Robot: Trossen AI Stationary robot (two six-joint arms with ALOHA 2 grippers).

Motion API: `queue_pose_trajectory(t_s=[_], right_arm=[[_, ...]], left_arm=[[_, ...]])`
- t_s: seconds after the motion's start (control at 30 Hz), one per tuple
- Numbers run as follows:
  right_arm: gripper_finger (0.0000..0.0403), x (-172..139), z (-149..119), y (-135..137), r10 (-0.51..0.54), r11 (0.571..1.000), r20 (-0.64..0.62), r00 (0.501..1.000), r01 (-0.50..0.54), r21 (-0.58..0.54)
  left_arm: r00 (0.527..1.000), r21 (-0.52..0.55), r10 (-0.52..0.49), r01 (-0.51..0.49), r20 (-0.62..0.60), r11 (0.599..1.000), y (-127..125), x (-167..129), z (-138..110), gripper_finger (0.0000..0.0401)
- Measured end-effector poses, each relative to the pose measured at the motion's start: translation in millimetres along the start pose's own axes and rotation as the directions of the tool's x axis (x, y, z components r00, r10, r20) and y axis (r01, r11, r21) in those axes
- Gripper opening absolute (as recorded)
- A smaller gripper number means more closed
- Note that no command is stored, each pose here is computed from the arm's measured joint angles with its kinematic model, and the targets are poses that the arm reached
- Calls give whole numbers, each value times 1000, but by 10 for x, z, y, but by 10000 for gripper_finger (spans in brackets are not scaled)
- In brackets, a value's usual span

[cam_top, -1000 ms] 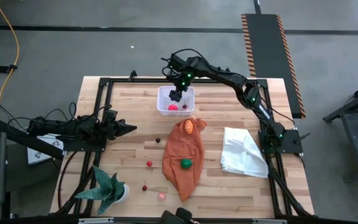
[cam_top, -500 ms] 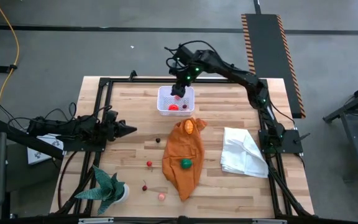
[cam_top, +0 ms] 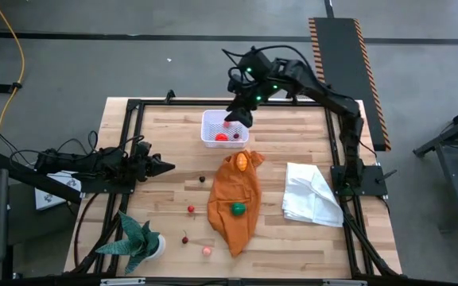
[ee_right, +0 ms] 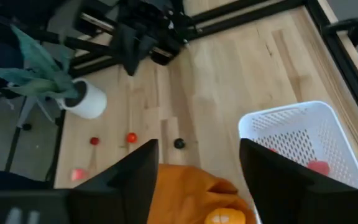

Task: Pick and placing Produce into tupperware
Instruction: Put the orange croissant into the white basket

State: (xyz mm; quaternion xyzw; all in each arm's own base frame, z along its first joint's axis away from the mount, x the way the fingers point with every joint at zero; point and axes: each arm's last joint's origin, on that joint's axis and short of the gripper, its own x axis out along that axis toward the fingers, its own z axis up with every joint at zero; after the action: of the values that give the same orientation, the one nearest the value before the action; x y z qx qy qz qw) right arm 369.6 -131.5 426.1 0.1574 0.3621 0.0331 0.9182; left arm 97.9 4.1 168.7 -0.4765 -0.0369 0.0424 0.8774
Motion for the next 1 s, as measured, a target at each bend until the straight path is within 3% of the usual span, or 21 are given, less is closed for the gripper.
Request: queue_pose_trajectory(t_s=[0.3, 0.63, 1.0], right_arm=[[139, -184, -31, 353, 42, 999, 13, 999, -42, -10], [101, -126, -170, 712, 54, 998, -101, 993, -51, 34], [99, -1, -279, 1008, -160, 975, -139, 977, 178, 132]], left_arm=[[1000, 2, 0, 0, -1, 1000, 1, 0, -1, 1], [1000, 2, 0, 0, -2, 1000, 1, 0, -1, 1], [1000, 2, -4, 4, -11, 1000, 0, 0, -4, 1]])
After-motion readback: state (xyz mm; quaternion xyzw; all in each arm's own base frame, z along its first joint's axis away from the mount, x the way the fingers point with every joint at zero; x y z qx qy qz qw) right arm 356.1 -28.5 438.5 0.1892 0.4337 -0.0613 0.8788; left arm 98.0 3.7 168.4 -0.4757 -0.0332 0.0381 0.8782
